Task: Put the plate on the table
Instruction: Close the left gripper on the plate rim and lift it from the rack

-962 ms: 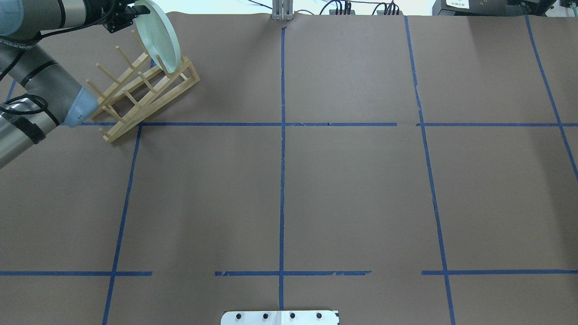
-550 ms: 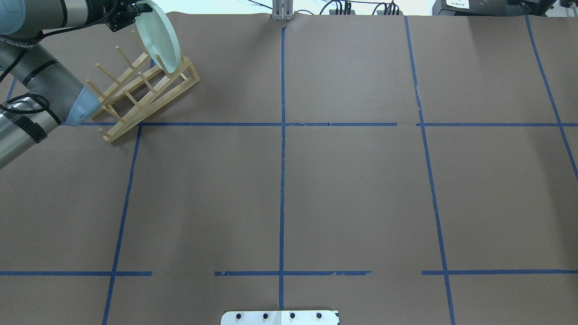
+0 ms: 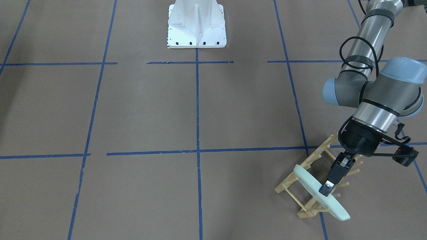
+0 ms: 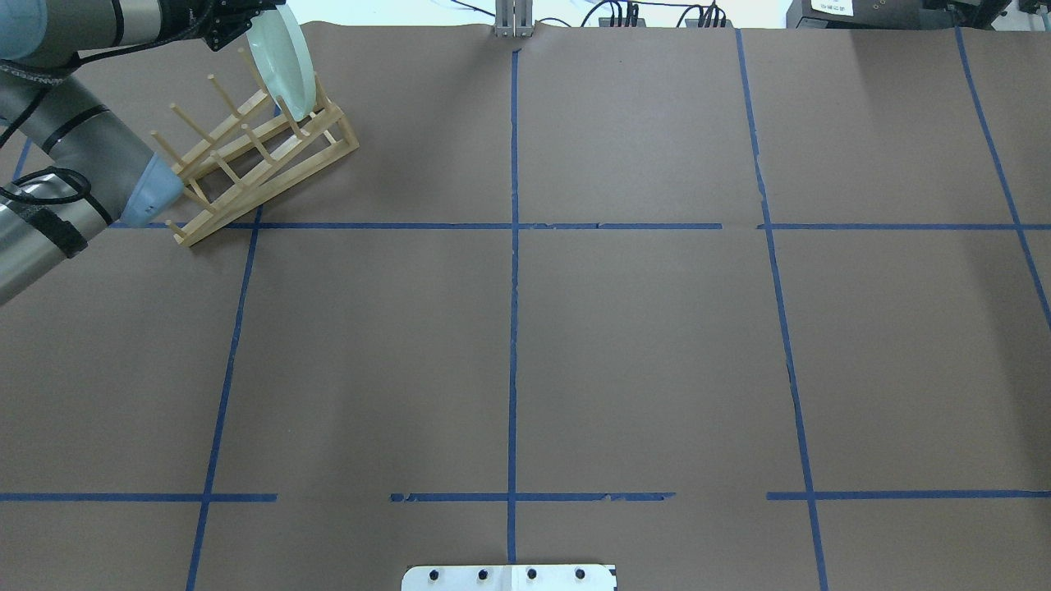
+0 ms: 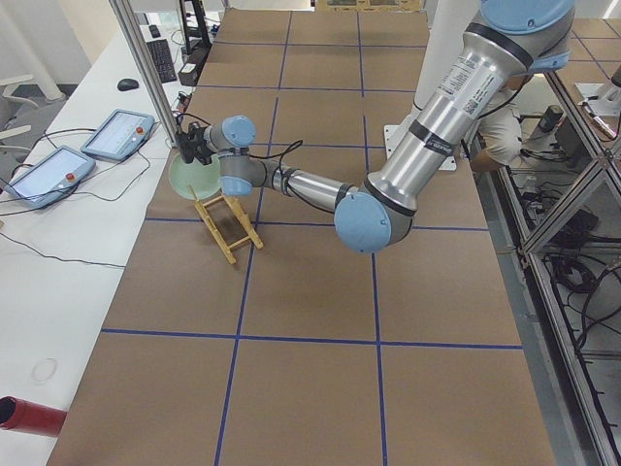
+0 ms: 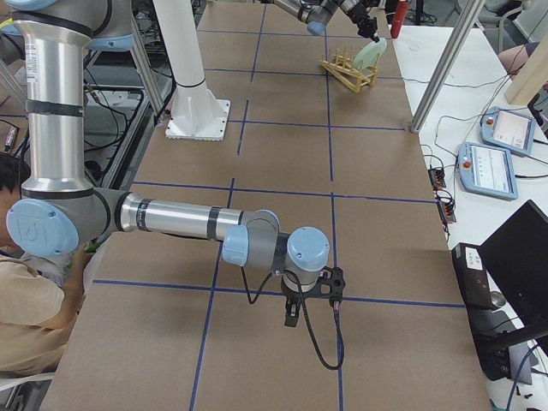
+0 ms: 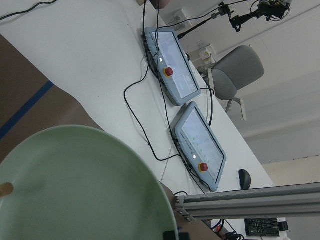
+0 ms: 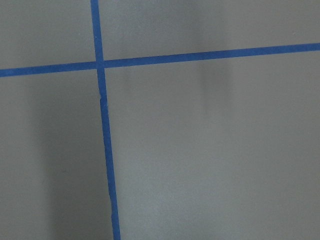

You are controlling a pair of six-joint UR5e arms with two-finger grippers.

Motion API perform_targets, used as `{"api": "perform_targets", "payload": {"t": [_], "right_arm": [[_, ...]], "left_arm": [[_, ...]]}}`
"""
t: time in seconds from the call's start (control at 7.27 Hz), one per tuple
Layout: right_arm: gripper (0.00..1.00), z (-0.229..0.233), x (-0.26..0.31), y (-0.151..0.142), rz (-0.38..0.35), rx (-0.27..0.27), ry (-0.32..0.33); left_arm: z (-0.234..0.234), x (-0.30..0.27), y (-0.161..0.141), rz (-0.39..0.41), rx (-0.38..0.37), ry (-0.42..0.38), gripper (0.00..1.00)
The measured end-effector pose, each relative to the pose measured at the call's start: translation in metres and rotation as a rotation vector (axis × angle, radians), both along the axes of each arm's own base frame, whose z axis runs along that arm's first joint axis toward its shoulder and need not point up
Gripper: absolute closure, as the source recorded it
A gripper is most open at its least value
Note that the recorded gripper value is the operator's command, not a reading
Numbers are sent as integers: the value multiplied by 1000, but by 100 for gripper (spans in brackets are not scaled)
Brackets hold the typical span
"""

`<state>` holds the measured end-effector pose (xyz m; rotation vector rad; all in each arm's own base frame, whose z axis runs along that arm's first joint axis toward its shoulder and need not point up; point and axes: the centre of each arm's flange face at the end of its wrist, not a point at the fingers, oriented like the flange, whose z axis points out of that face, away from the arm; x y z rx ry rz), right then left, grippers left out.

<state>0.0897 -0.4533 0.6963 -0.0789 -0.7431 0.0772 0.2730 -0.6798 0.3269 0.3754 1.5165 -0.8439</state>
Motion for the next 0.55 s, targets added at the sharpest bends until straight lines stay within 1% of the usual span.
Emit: {"api": "perform_targets", "payload": {"t": [0.28, 0.41, 0.55], "right_arm": [[0, 0, 0, 0, 0, 1, 0], [0, -1, 0, -1, 0, 1, 0], [0, -1, 0, -1, 0, 1, 0]], "left_arm": [[-36, -20, 9, -17, 56, 43, 100], [-59, -37, 16, -32, 88, 79, 100], [-83, -55, 28, -44, 103, 115, 100]]}}
